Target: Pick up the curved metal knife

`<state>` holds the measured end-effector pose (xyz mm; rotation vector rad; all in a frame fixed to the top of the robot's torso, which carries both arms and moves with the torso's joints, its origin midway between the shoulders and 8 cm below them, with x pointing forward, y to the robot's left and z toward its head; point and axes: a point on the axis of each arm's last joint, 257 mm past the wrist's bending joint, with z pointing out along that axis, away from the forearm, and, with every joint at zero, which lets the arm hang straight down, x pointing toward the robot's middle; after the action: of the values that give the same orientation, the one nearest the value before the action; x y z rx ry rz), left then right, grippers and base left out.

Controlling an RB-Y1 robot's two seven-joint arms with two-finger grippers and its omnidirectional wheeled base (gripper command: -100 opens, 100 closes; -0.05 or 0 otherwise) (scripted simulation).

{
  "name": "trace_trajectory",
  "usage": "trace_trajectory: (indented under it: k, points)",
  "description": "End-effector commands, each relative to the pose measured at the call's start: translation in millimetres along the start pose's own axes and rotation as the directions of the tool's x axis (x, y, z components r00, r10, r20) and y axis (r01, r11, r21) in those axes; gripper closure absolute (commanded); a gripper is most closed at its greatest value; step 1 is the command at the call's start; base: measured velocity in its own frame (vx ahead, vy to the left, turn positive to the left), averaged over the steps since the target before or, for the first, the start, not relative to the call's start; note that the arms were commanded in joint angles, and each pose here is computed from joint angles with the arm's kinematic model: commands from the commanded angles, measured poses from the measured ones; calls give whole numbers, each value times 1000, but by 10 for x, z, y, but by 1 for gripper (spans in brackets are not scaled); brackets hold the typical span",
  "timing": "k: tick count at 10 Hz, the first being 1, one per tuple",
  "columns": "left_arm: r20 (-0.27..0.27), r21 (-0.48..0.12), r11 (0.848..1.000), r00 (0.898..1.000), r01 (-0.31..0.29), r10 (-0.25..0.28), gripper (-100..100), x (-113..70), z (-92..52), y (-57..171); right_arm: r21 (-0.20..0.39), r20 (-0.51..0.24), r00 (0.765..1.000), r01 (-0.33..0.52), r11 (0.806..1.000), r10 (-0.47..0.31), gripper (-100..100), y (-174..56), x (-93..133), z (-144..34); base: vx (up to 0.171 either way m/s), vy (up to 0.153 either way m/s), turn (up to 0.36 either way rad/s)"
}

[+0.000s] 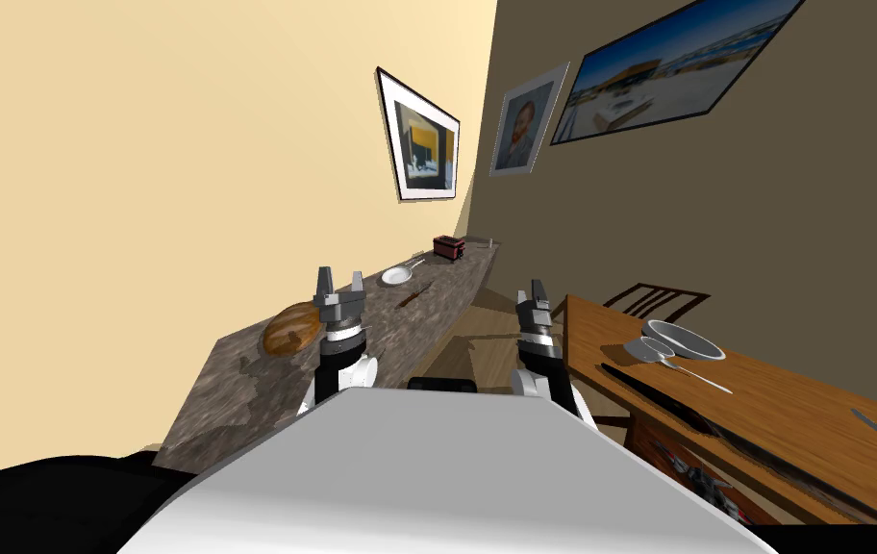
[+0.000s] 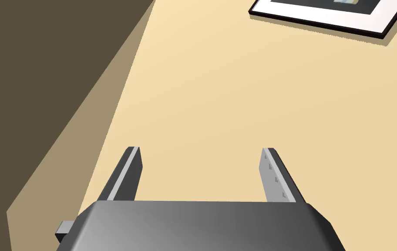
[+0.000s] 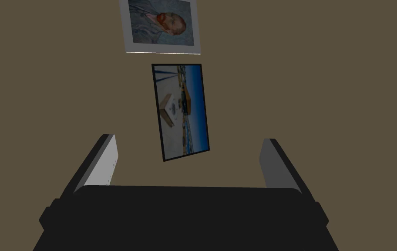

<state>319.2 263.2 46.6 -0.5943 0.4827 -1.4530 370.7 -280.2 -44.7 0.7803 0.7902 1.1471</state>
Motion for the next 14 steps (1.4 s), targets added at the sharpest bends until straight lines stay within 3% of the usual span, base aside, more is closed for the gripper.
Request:
trace_trajectory:
  k: [1,3,6,11,14]
  points:
    - [-41,-26,1000,999,-2,1,-100,35,-5,58,0,0,1000,0,1000,0,0,0,0,0,8,-7,-13]
    - [-68,-50,999,998,-2,-2,-100,53,-9,113,0,0,1000,0,1000,0,0,0,0,0,19,-16,-14]
    - [-119,-141,990,992,13,-30,-100,54,-20,311,0,0,1000,0,1000,0,0,0,0,0,27,-26,-30]
    - [-123,-242,970,991,30,-61,-100,10,-44,539,0,0,1000,0,1000,0,0,0,0,0,25,-21,-23]
    - [-115,-319,946,988,60,-101,-100,-38,-64,697,0,0,1000,0,1000,0,0,0,0,0,31,-27,-32]
